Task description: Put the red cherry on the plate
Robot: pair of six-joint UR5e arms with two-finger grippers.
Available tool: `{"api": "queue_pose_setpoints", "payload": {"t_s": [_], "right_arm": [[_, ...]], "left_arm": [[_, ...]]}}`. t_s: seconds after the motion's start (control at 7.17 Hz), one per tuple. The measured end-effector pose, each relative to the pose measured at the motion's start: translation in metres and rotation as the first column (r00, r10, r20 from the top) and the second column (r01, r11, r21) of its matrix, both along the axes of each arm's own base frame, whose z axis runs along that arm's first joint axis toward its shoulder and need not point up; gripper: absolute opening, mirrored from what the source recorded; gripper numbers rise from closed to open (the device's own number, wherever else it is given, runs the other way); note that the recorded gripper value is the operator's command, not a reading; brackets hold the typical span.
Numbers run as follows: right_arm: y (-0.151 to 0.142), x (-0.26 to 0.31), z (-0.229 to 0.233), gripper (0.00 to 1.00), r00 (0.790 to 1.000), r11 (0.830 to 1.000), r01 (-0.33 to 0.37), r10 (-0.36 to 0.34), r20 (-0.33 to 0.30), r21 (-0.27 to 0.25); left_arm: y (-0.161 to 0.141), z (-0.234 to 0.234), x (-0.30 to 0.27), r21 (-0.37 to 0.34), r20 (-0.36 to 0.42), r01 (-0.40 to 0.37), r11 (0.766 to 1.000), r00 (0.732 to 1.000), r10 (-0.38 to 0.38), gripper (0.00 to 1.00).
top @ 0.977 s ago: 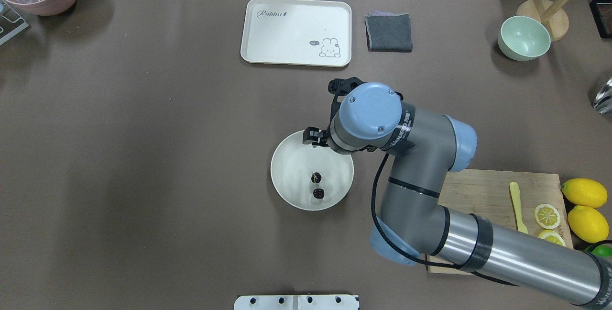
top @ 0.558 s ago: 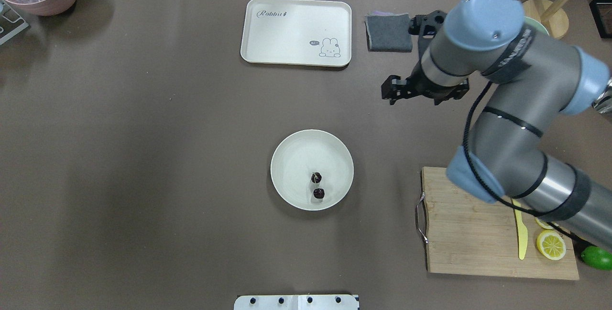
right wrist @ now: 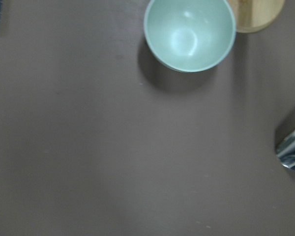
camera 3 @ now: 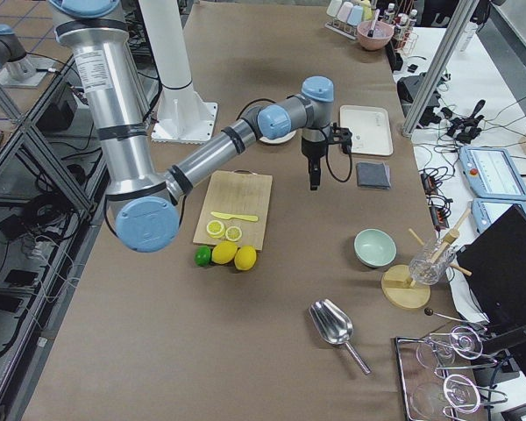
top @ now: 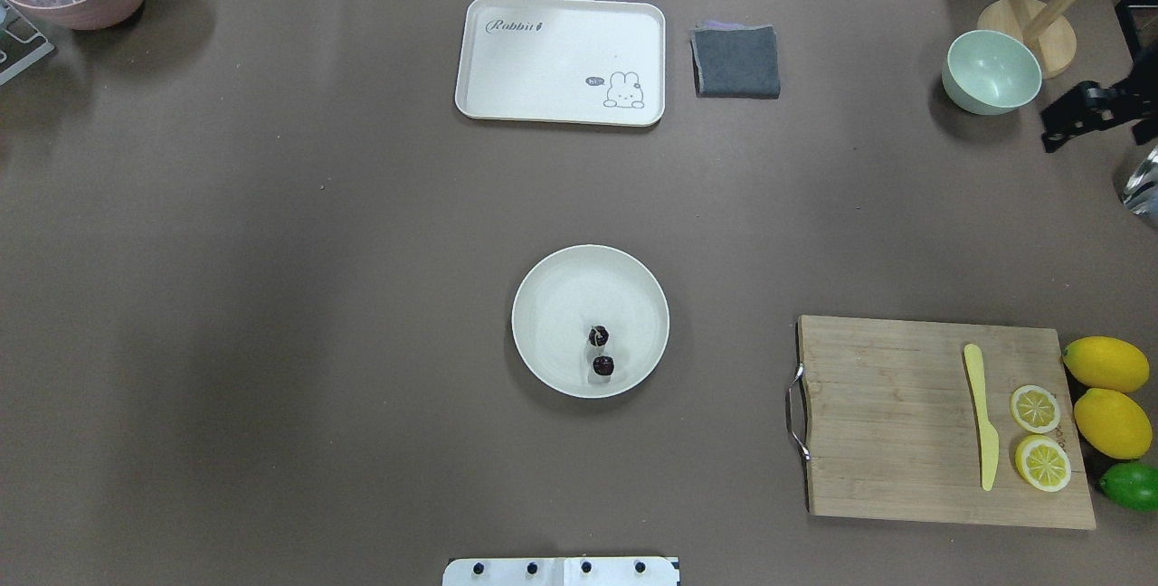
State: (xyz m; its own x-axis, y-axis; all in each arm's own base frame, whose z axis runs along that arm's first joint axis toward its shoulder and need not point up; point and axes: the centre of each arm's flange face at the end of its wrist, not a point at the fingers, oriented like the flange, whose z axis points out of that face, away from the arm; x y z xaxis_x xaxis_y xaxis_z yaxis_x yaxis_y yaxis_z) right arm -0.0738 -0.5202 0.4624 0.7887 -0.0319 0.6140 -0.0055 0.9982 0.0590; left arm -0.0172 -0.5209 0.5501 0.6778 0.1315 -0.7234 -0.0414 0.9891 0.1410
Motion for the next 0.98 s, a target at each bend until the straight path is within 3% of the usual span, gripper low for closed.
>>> {"api": "queue_pose_setpoints", "payload": {"t_s": [0.42,0.7,0.98], "right_arm": [[0.032,0.128,0.128,1.0,0.999,0.997,0.012,-0.009,0.034,-0.072],[0.056,0.152,0.162,1.0,0.999,0.996,0.005,-0.002,0.038,-0.085],[0.062,0.172,0.161,1.0,0.998,0.998,-0.031,0.033,0.045,-0.047]], "left_arm": [[-0.004,0.027,0.0,-0.059,0.004,0.002,0.998,1.0,-0.001,0.98],[-0.007,0.029,-0.003,-0.051,0.009,0.006,0.999,1.0,-0.006,0.98],[-0.013,0.025,-0.015,0.02,0.005,0.03,0.999,1.0,-0.03,0.98]]}}
